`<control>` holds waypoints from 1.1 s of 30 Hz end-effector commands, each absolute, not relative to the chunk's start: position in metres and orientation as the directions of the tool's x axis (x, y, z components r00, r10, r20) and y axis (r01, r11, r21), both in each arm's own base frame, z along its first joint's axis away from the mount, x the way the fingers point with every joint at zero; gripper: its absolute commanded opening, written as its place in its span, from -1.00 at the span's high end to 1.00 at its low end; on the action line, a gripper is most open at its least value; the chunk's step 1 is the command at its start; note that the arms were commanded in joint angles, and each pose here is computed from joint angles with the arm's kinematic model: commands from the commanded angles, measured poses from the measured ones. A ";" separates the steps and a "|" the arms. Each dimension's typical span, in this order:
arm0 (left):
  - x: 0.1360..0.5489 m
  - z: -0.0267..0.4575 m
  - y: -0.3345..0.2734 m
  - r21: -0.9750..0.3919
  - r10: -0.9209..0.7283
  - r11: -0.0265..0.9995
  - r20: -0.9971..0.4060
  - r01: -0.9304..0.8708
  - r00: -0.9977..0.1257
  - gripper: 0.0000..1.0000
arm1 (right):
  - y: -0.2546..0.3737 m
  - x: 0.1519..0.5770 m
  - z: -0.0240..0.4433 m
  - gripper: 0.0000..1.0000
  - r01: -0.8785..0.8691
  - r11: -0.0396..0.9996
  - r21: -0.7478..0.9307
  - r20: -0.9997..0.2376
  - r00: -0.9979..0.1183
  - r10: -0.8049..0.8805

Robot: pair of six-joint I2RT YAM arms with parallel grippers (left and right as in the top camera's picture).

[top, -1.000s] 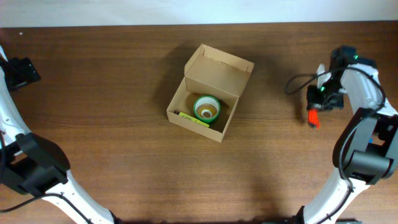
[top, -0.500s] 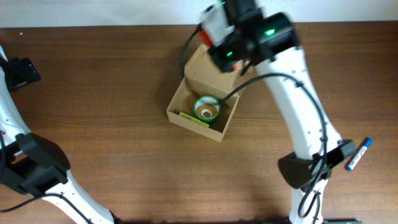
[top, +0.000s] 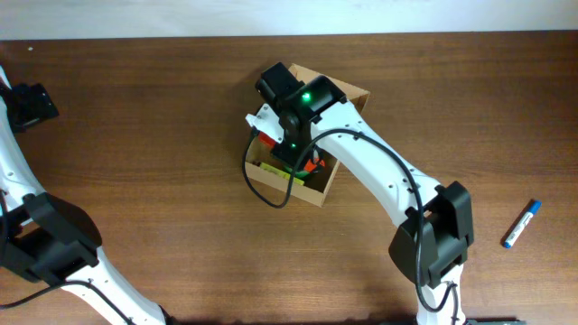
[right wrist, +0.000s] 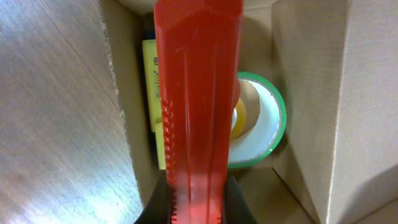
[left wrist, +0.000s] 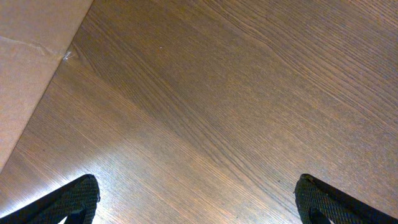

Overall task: Pack container
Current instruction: 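Carry the red box cutter into the box beside the highlighter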

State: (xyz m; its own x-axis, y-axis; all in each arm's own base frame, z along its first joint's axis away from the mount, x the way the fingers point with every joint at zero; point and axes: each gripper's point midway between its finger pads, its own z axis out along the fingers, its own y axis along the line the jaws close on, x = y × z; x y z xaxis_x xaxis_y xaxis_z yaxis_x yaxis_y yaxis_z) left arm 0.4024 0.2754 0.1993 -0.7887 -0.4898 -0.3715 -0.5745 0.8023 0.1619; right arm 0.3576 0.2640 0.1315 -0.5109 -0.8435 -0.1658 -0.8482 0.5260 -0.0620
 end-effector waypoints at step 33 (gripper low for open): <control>0.400 0.206 0.275 0.162 -0.480 0.807 -0.382 -0.568 -0.790 -1.00 | 0.285 0.333 0.052 0.22 -0.846 0.519 0.127 -0.055 -0.528 -0.847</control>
State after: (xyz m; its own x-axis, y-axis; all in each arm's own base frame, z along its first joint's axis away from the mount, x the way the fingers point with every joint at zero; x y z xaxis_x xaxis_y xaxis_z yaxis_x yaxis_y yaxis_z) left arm 0.4024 0.2754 0.1993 -0.7887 -0.4898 -0.3715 -0.5745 0.8023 0.1619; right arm 0.3405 0.2816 0.0551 -0.5328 -0.8439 -0.0620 -0.8442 0.5252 0.1072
